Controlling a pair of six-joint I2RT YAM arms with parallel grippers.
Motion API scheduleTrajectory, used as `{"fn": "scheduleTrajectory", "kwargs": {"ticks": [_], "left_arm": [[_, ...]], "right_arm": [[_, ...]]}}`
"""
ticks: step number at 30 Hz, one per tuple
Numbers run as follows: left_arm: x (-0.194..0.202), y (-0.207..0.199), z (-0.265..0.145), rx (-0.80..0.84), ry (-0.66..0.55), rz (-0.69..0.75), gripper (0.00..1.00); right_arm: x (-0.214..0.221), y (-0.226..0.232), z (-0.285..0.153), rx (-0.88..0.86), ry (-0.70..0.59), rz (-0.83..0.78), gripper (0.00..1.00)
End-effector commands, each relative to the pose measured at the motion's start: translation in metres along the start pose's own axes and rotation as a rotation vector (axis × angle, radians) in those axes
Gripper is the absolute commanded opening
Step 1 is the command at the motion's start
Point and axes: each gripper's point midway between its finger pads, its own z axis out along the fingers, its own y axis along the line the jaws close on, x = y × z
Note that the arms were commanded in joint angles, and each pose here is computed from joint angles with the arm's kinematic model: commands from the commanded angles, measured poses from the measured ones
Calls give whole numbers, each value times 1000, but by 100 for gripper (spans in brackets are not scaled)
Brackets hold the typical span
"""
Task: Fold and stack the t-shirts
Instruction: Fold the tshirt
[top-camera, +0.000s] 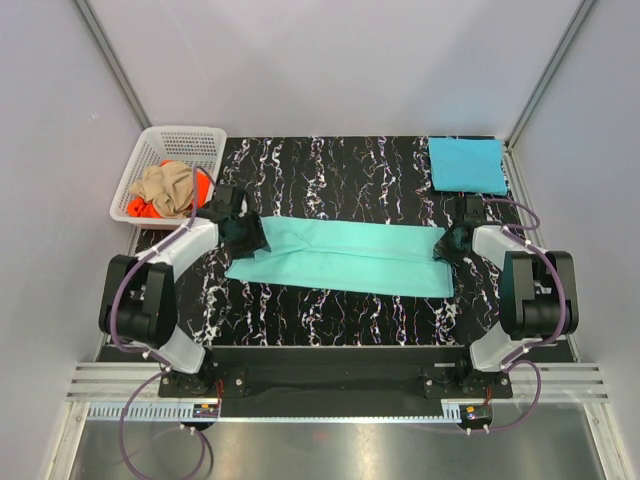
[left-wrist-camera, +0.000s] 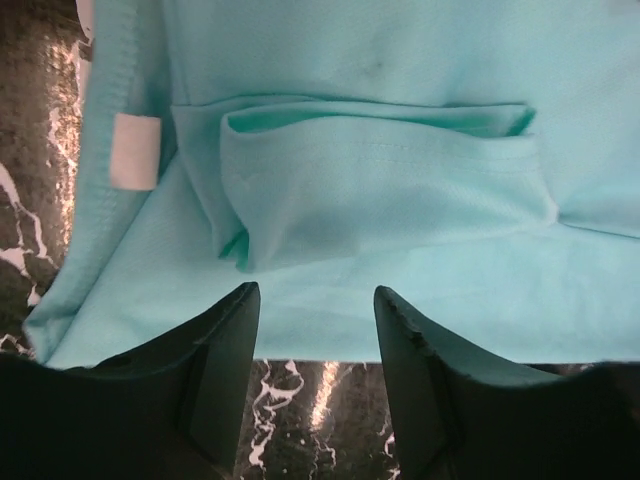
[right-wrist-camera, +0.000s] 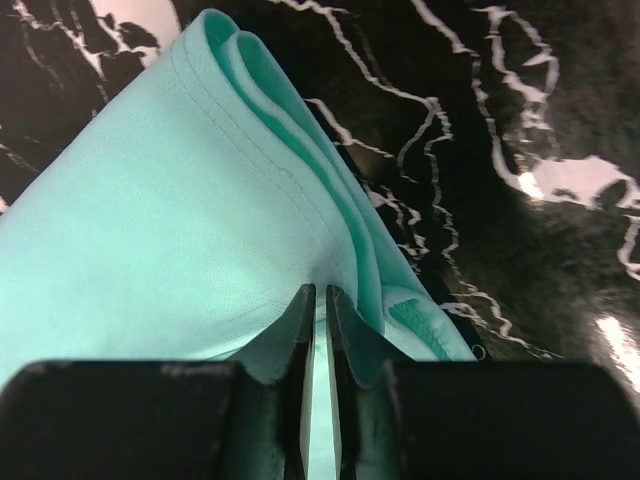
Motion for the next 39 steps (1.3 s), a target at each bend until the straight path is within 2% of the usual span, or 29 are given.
{"fn": "scheduleTrajectory", "kwargs": {"ticks": [1,6,10,14,17,20,22,25,28,31,34,39], "left_arm": [[-46,-42,-51,125,-161,80,55],[-64,-39,-53,73,-183,142,55],[-86,-14,-47,-58,-216,126,52],[-111,-10,-46,-35,-259,96,47],[-120,-17,-36,-11,-223,111,42],[-121,-24,-16,26,-176,128,40],[-120,-42,-13,124,-167,153,38],[-110,-49,-4,169,-129,147,38],[-101,-41,14,123,-87,121,39],[-98,-30,26,71,-68,87,40],[-99,-22,32,25,-71,59,42],[-96,0,48,-88,-49,24,45]], "right_arm": [[-14,-13,-14,79,-69,-47,15],[-29,-8,-13,88,-92,-91,17],[-35,-6,-10,111,-91,-114,17],[-42,-10,-3,149,-102,-124,17],[-46,-14,1,174,-98,-122,17],[-49,-10,1,162,-97,-114,16],[-51,-7,-6,156,-100,-112,16],[-57,0,-19,138,-118,-109,17],[-64,19,-41,50,-140,-96,18],[-60,32,-46,-22,-125,-83,20],[-44,36,-31,-72,-64,-69,20],[-20,14,7,-3,10,-50,19]]}}
